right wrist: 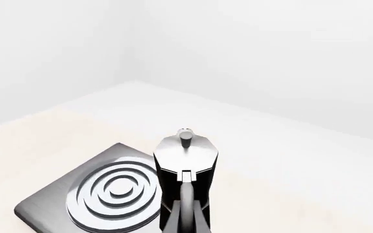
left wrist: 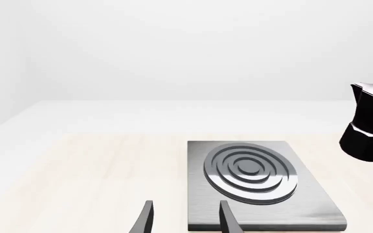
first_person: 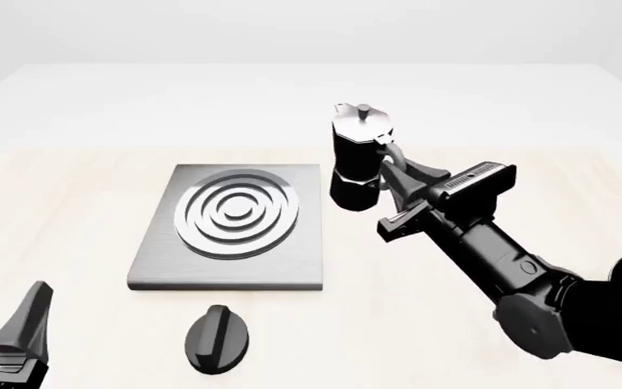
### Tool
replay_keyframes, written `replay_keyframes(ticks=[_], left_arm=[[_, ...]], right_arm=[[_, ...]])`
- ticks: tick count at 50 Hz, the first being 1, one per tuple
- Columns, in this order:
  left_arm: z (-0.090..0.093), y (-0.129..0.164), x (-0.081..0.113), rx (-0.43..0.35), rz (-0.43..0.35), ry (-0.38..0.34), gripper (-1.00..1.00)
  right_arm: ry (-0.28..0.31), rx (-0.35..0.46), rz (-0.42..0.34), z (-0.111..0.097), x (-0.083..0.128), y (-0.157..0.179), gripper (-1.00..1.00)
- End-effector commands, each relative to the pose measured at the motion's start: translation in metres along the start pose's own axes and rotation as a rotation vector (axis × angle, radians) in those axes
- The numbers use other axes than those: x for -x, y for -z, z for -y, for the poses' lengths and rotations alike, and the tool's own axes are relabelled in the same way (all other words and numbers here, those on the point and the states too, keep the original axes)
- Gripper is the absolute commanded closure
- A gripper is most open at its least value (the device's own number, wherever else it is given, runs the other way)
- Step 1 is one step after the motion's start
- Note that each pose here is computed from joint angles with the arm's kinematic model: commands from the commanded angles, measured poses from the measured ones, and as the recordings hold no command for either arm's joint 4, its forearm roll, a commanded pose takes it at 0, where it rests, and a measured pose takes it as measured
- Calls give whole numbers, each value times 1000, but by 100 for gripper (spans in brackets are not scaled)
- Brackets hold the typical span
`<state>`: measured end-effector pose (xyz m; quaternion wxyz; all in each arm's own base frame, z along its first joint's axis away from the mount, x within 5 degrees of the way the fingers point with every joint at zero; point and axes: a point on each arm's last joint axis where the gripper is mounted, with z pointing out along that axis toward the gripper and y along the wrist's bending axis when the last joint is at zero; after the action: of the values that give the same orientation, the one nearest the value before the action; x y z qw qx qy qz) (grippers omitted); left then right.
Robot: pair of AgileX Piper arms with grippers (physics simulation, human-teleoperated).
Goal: Put the moka pot on the stove.
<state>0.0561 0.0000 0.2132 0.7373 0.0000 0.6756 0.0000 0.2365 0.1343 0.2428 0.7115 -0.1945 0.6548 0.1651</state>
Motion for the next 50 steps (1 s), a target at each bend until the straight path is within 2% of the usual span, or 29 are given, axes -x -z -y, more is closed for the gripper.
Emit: replay_keyframes(ticks=[1,12,15,50], left_arm=[[0,0,0,0,0,0,-100],[0,0,0,0,0,0,-100],[0,0,0,0,0,0,-100],[0,0,0,0,0,0,-100]], right_arm=[[-5,14,30,-4,5,-13,100],[-9,37,51,-12,5,-28,100],[15,34,66,-11,5,-30,100],[-13,85,97,-30,3,-62,100]])
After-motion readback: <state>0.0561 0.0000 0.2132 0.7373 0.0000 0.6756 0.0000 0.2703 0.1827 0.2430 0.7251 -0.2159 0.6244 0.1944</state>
